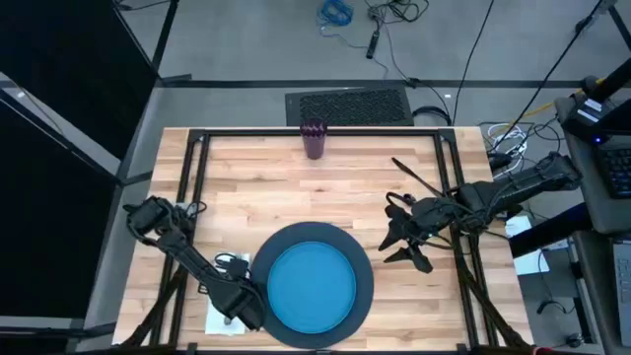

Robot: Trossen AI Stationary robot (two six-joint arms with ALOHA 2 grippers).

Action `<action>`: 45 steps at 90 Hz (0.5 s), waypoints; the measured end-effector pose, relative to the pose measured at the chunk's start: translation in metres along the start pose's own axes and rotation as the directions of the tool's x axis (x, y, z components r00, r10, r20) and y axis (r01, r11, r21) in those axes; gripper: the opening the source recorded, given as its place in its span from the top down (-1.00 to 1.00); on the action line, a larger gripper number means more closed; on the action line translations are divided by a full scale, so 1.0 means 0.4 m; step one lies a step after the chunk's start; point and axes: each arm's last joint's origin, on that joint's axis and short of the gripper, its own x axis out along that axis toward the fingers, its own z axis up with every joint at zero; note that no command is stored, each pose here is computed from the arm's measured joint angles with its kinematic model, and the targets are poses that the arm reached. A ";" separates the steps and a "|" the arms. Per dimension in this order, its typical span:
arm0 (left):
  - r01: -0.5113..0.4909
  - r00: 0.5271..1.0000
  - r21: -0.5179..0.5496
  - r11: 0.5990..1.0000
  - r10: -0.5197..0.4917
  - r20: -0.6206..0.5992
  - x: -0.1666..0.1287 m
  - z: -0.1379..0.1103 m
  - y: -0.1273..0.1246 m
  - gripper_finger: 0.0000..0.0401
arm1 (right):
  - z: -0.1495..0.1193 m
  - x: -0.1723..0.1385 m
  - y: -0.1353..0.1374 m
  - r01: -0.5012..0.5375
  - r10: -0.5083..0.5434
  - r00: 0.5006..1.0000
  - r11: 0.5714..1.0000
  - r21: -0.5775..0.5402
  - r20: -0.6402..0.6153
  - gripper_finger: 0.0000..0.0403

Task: Set table place
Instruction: Put the black table knife to the right of the dark blue placemat

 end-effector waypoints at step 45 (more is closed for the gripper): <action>-0.028 0.861 0.363 0.931 -0.162 0.483 -0.181 0.149 -0.015 0.58 | 0.010 -0.001 -0.010 0.168 -0.158 0.985 0.971 -0.168 0.075 0.26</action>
